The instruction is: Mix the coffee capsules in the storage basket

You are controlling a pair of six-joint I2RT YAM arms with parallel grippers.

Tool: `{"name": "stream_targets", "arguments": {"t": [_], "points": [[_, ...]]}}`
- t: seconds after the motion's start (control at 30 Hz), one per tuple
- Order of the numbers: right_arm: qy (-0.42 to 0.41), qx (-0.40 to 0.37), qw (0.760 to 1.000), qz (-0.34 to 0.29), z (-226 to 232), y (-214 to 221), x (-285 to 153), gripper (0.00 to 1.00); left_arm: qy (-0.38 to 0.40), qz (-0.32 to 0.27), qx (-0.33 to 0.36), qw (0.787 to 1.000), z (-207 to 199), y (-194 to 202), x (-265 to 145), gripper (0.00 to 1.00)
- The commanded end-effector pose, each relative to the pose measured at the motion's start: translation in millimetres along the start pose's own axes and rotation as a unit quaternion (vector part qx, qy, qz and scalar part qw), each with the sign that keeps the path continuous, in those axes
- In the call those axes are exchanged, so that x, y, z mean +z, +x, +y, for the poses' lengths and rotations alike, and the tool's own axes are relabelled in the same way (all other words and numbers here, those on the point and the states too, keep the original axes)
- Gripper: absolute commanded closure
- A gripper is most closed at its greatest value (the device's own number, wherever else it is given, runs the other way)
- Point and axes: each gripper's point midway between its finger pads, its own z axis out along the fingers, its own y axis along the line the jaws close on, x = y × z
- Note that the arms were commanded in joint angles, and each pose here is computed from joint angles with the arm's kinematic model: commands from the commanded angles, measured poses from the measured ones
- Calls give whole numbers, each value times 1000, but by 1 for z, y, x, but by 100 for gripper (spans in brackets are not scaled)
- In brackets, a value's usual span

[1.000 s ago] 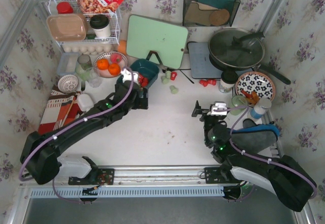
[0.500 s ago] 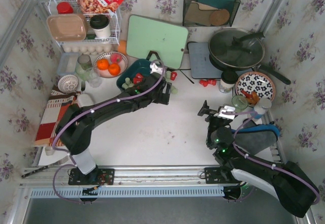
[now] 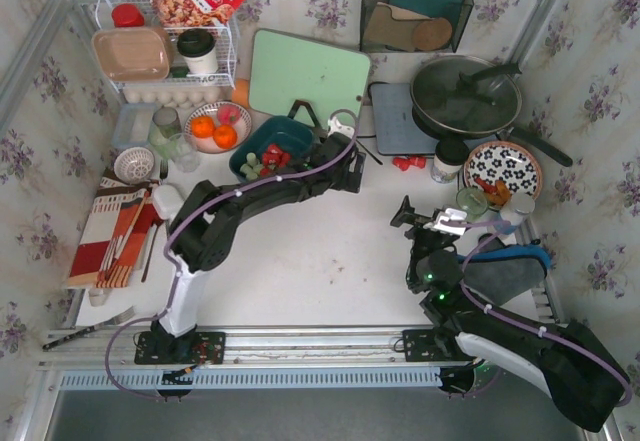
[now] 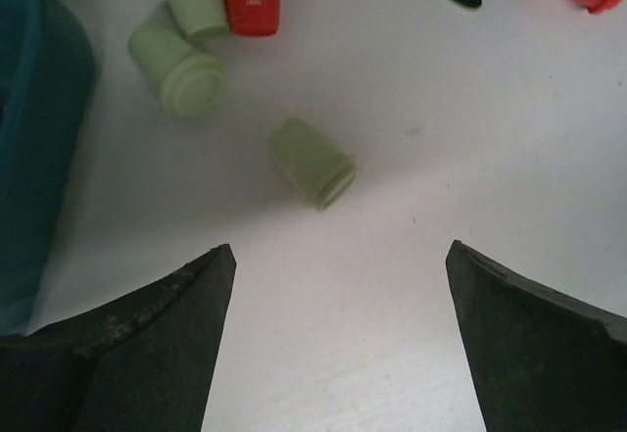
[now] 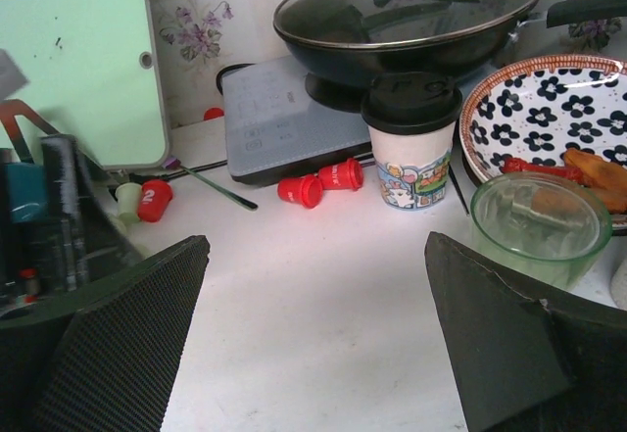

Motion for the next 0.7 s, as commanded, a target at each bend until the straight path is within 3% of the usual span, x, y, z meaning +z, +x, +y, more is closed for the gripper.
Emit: {"name": "stream_targets", "arguments": {"t": [0.0,0.3,0.67], "points": [[-8,6,1000,3,5,-1,1,0,-26,-20,8,999,2,-11,24,9],[-27,-1,1000,15,15,5,3,0,-117,21,42,992,25,8,70,12],[-27,-1,1000,14,15,4,3,0,-113,58,49,991,25,21,75,41]]}}
